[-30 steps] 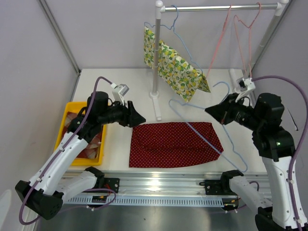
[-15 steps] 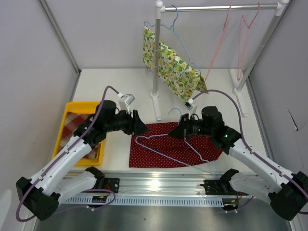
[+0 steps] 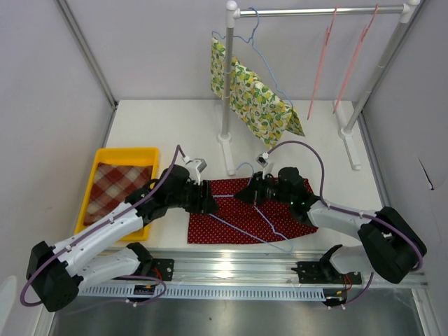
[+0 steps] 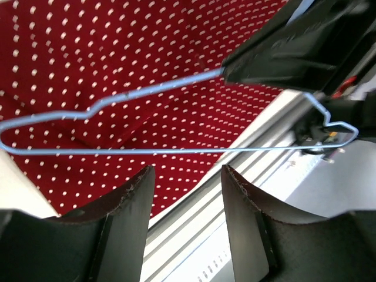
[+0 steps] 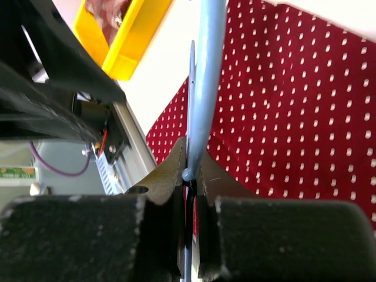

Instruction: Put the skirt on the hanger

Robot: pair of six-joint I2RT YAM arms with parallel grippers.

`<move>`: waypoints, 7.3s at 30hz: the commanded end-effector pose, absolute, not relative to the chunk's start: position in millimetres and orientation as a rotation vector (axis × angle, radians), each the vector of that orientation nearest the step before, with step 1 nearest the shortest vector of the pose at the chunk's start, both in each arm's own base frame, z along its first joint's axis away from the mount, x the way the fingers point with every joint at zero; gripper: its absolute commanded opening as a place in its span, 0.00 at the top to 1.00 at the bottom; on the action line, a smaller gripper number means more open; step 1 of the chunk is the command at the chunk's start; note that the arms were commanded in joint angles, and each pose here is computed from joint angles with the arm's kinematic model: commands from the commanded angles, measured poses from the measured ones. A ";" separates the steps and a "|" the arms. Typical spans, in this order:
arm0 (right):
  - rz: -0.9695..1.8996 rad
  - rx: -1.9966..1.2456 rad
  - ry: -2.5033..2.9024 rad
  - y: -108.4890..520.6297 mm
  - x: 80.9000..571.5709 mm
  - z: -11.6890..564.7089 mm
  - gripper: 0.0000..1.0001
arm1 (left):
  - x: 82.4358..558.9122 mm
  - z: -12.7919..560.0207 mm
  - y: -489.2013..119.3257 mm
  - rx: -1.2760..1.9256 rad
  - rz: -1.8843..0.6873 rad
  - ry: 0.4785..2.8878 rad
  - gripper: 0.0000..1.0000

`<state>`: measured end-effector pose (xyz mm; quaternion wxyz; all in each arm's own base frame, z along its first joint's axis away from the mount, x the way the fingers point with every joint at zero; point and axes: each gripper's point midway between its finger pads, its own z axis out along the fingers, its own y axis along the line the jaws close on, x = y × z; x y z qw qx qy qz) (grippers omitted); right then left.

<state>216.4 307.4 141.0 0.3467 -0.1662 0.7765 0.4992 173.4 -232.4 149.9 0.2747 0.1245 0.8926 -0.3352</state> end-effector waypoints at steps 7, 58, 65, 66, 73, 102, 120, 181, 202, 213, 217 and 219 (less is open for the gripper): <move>1.382 -0.462 1.891 321.3 221.7 147.5 1.00 | 177.5 109.5 -221.0 0.264 -0.712 2.488 0.45; 1.313 -0.476 1.967 309.9 216.9 111.6 1.00 | 209.6 44.5 -221.6 0.348 -0.341 2.556 0.64; 1.275 -0.459 1.975 307.0 222.2 109.3 1.00 | 210.9 51.9 -222.5 0.365 -0.321 2.541 0.94; 1.263 -0.456 1.968 306.4 226.1 110.9 1.00 | 211.2 55.1 -222.0 0.370 -0.319 2.534 0.96; 1.194 -0.449 1.955 302.2 251.6 113.1 1.00 | 213.2 79.5 -219.7 0.393 -0.296 2.519 1.00; 1.016 -0.297 2.031 253.9 297.3 67.5 1.00 | 238.7 77.2 -127.9 0.214 -0.103 2.645 1.00; 0.954 -0.291 2.094 255.5 277.0 45.8 1.00 | 245.0 89.5 -173.3 0.231 -0.407 2.577 0.50; 0.998 -0.139 2.151 223.5 282.3 35.7 1.00 | 150.2 36.4 -469.2 0.988 -0.572 2.076 0.84; 0.921 -0.148 2.130 216.5 298.7 44.0 1.00 | 125.6 117.9 -447.7 1.261 -0.639 2.150 1.00; 0.829 -0.167 2.127 209.3 318.4 55.2 1.00 | 109.9 167.6 -440.0 1.300 -0.733 2.139 1.00; 0.788 -0.144 2.139 203.5 321.4 52.3 1.00 | 102.1 175.8 -432.4 1.346 -0.754 2.152 1.00; 0.783 -0.136 2.145 202.2 322.4 50.9 1.00 | 101.1 172.2 -424.4 1.350 -0.730 2.172 1.00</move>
